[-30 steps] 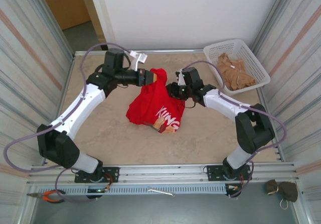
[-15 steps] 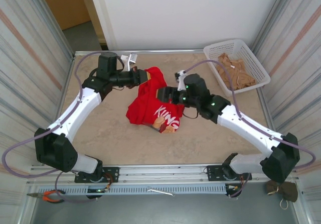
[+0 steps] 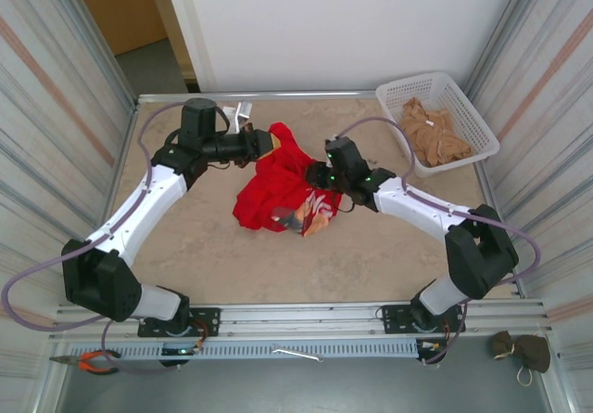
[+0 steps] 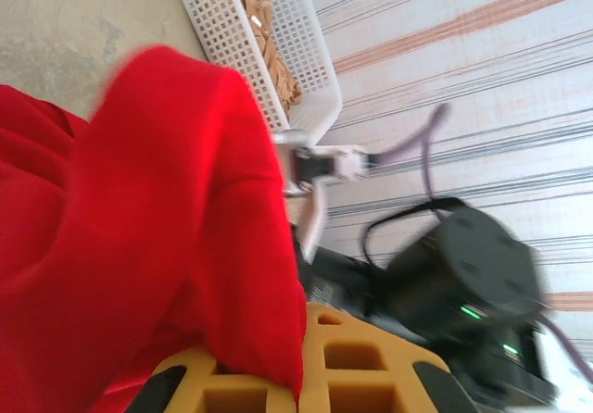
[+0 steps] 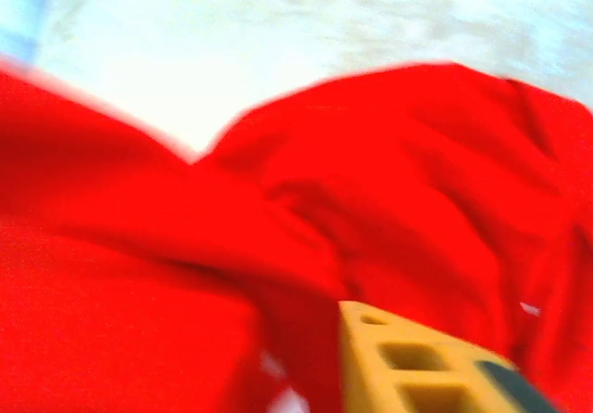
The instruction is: Fold the inside-out t-shirt
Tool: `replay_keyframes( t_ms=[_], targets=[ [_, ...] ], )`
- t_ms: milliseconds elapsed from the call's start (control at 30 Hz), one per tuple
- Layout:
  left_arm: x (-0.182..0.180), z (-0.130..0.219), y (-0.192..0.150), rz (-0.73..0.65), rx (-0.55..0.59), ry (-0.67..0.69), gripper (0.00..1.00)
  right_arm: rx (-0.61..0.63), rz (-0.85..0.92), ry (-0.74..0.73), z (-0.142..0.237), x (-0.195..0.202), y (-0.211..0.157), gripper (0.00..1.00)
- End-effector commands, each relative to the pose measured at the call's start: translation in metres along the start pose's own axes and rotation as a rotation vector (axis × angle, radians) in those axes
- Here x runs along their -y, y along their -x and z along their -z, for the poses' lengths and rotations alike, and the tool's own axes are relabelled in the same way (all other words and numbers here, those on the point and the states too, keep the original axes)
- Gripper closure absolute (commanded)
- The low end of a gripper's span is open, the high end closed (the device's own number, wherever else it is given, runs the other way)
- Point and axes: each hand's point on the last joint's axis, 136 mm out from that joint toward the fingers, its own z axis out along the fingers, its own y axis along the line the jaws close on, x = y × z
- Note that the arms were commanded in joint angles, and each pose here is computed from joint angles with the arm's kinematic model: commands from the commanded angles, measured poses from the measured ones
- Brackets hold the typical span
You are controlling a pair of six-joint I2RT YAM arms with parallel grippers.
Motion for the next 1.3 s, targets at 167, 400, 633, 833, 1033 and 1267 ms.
replay_keyframes(
  t_ms=[167, 400, 633, 833, 1033, 1267],
  targets=[
    [0.036, 0.007, -0.002, -0.041, 0.016, -0.107, 1.0, 0.006, 0.113, 0.076, 0.053, -0.032, -0.015, 0.47],
    [0.026, 0.001, -0.001, -0.025, 0.019, -0.088, 1.0, 0.1, 0.25, 0.148, 0.112, -0.076, -0.026, 0.63],
    [0.022, -0.002, 0.002, -0.016, 0.027, -0.08, 1.0, 0.098, 0.326, 0.25, 0.113, -0.129, -0.027, 0.62],
    [0.025, -0.001, 0.001, -0.021, 0.03, -0.082, 1.0, 0.101, 0.335, 0.224, 0.093, -0.141, -0.02, 0.57],
    [0.03, 0.001, 0.001, -0.026, 0.031, -0.09, 1.0, 0.102, 0.311, 0.178, 0.072, -0.133, -0.011, 0.56],
    [0.028, -0.002, 0.003, -0.029, 0.03, -0.089, 1.0, 0.077, 0.289, 0.216, 0.067, -0.14, 0.0, 1.0]
  ],
)
